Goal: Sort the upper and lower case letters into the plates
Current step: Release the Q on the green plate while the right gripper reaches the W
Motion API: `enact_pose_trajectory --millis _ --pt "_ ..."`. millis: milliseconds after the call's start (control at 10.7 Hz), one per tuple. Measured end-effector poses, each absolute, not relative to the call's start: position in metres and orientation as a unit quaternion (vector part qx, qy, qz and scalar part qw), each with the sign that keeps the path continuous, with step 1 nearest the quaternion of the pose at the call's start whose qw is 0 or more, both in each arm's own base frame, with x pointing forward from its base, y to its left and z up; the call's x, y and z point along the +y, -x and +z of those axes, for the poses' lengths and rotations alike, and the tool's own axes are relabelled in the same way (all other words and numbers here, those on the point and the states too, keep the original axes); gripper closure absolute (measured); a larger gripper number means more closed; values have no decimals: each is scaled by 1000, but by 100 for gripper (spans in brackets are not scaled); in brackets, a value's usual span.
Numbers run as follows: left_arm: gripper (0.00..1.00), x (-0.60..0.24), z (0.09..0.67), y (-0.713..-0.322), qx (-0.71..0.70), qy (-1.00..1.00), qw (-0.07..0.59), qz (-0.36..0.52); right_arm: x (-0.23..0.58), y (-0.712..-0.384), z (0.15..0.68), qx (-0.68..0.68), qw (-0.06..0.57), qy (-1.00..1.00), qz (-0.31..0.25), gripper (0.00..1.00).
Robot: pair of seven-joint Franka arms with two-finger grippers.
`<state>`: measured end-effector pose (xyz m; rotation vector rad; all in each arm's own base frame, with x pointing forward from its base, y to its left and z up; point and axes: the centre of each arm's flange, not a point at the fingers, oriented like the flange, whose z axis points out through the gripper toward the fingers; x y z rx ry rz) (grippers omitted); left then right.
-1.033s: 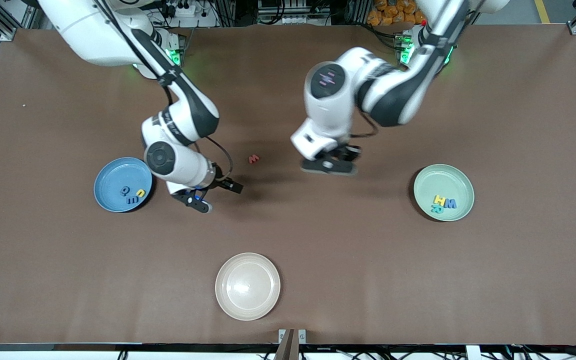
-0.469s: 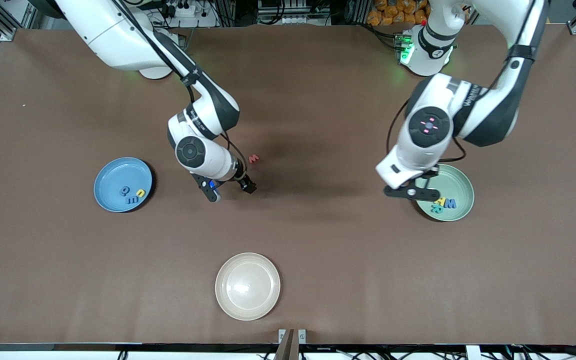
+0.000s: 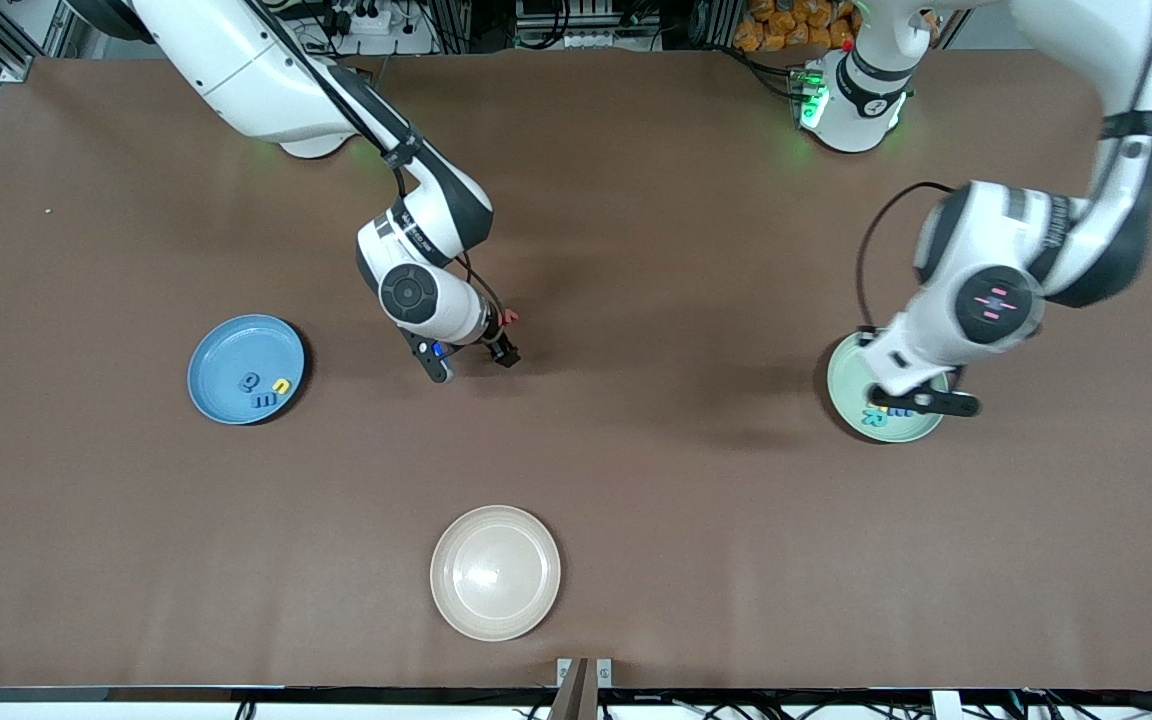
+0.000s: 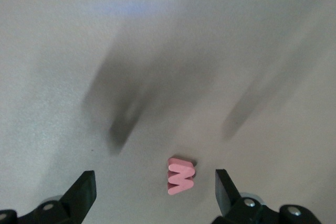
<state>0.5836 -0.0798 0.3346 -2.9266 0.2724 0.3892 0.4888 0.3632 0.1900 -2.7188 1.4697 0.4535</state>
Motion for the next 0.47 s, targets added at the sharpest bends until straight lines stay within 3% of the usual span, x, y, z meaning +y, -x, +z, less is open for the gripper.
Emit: enact_pose_trajectory --millis 376,469 --pt "66 -53 296 -587 88 981 78 155 373 -472 181 472 10 870 142 0" --pt "57 -56 289 -588 91 981 77 154 376 -469 180 475 10 869 140 0"
